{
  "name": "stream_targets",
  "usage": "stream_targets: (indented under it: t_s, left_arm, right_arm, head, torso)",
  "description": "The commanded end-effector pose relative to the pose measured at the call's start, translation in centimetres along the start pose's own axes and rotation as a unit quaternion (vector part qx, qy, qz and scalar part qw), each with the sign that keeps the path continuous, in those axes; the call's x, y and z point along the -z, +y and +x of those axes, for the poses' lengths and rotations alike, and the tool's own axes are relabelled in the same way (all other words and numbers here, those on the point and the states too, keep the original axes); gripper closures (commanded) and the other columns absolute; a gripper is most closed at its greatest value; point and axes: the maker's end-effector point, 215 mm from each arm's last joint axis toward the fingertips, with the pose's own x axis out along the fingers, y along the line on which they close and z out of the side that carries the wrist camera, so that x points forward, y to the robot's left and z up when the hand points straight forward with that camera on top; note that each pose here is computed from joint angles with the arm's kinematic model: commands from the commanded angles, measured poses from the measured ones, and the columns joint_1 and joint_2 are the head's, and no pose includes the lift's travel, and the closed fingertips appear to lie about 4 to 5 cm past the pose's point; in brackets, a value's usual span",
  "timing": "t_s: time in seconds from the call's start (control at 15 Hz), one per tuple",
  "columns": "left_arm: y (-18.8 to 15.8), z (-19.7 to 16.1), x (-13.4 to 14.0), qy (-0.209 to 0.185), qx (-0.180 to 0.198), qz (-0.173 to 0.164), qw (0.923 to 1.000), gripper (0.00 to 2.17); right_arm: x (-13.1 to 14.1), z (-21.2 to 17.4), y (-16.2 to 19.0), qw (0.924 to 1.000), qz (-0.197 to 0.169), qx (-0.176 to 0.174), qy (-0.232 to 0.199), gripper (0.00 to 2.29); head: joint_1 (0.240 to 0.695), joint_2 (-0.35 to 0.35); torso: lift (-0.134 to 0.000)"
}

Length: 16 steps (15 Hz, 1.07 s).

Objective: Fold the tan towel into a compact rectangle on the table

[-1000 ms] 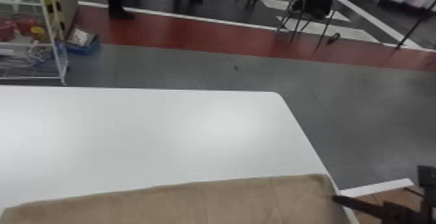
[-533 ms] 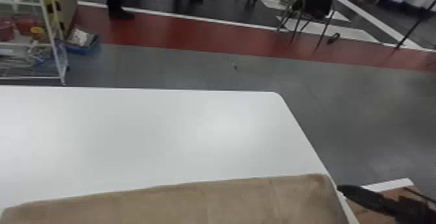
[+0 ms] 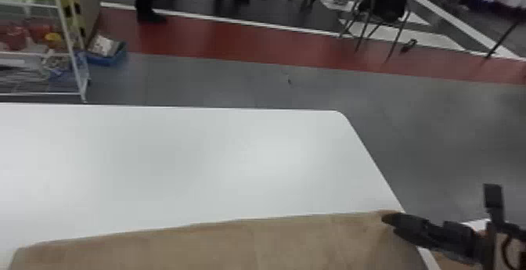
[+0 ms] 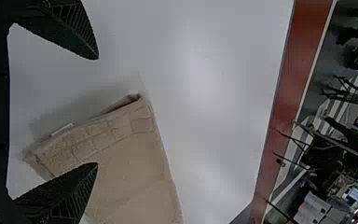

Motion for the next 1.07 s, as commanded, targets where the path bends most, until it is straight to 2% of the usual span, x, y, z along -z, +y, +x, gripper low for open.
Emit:
stream_targets:
  t_s: [0.0, 0.33, 0.53, 0.6, 0.73, 0.8, 0.87, 0.93, 1.0]
  left_arm:
    - [-0.1, -0.2, 0.1, 0.001, 0.0, 0.0, 1.0, 0.07]
    - [0.3, -0.8, 0.1, -0.004, -0.005, -0.002, 1.0, 0.07]
    - [0.0, -0.6, -0.3, -0.008, -0.002, 0.002, 1.0, 0.07]
    - [-0.2, -0.7, -0.6, -0.012, -0.003, 0.001, 0.9999, 0.07]
    - [-0.4, -0.8, -0.5, -0.021, -0.011, -0.042, 0.9988, 0.07]
    - [-0.6, -0.9, 0.0, -0.023, -0.009, -0.079, 0.9966, 0.07]
    - [-1.2, -0.9, 0.3, -0.028, 0.0, -0.122, 0.9922, 0.07]
    - [-1.9, -0.7, 0.9, -0.029, 0.008, -0.185, 0.9822, 0.08]
    - [-2.4, -0.4, 1.0, -0.027, 0.011, -0.2, 0.9793, 0.1]
  right_arm:
    - [-0.4, 1.5, -0.2, 1.0, 0.001, 0.004, 0.006, 0.19]
    - [0.8, 0.1, -2.6, 0.999, 0.0, 0.041, 0.02, 0.19]
    - [0.0, -1.3, -2.6, 0.9993, 0.003, 0.037, 0.001, 0.19]
    - [-0.8, -2.5, -2.1, 0.9994, 0.005, 0.028, -0.018, 0.19]
    - [-2.2, -4.5, -0.6, 0.9986, 0.013, -0.002, -0.052, 0.19]
    - [-2.7, -5.4, -0.5, 0.9978, 0.015, -0.007, -0.065, 0.18]
    - [-3.3, -6.0, -0.3, 0.997, 0.014, -0.013, -0.076, 0.18]
    - [-3.5, -6.3, -0.3, 0.9966, 0.012, -0.012, -0.081, 0.18]
    - [-3.7, -6.5, -0.5, 0.9963, 0.007, -0.011, -0.085, 0.18]
  head:
    - [0.695, -0.302]
    - [0.695, -0.292]
    - [0.695, -0.312]
    - [0.695, -0.328]
    - [0.695, -0.342]
    - [0.695, -0.348]
    - [0.695, -0.35]
    - [0.695, -0.35]
    - [0.695, -0.35]
  torso:
    - [-0.123]
    - [-0.123]
    - [-0.123]
    - [-0.123]
    - [-0.123]
    - [-0.123]
    - [-0.123]
    - [-0.123]
    - [-0.123]
